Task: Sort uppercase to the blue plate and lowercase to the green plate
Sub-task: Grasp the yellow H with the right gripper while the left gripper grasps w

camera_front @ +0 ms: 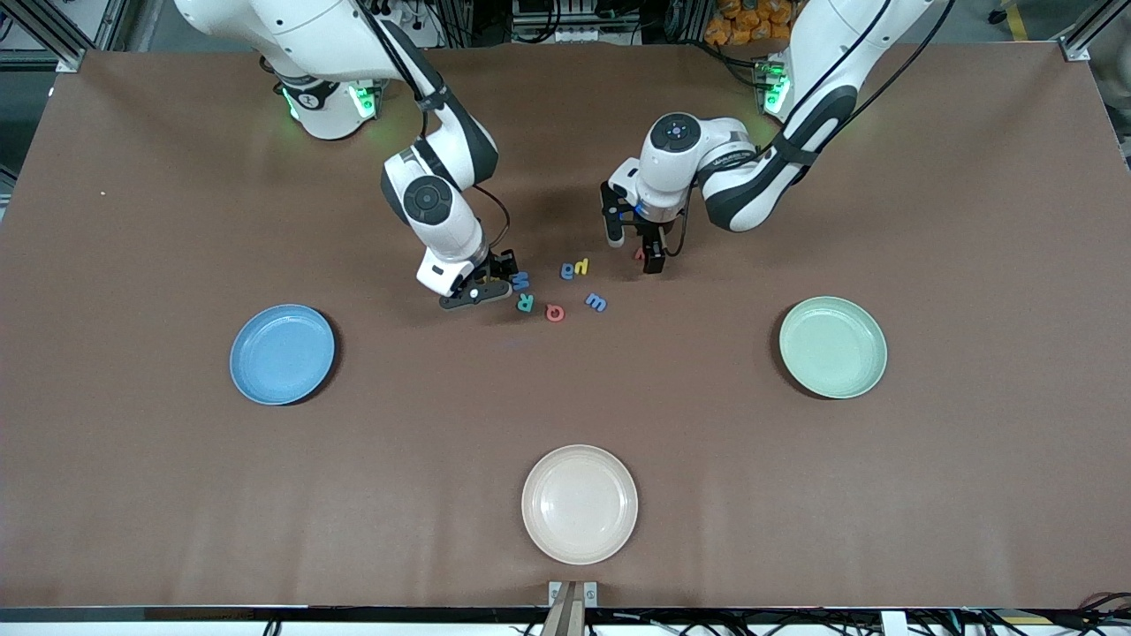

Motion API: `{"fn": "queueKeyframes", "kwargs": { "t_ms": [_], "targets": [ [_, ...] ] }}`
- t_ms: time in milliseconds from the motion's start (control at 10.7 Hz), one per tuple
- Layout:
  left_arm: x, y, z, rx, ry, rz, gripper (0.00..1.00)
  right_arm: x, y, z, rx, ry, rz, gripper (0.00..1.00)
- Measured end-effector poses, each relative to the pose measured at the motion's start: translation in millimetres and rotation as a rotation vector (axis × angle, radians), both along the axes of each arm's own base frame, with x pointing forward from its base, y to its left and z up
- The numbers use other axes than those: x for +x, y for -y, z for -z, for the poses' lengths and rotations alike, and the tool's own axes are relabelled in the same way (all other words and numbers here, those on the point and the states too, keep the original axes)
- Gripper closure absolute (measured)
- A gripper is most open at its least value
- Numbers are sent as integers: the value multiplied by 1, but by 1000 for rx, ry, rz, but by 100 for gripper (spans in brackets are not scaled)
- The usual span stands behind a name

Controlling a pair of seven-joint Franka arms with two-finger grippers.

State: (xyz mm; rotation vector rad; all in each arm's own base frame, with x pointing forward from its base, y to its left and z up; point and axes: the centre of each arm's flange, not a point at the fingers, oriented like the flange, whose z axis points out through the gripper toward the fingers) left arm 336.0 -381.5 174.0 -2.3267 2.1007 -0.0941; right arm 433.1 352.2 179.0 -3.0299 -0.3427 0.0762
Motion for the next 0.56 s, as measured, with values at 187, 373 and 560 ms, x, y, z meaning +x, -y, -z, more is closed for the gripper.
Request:
{"fn": "queueKeyframes", "kwargs": {
  "t_ms": [187, 373, 560],
  "targets": [
    [-3, 0, 5, 4, -10, 3, 10, -5, -2, 2, -2, -6, -12, 28],
    [-5, 1, 8, 7, -15, 7, 11, -8, -3, 4, -4, -9, -24, 37],
    [-3, 0, 9, 9, -13, 4, 14, -8, -3, 3, -4, -7, -29, 48]
  ]
}}
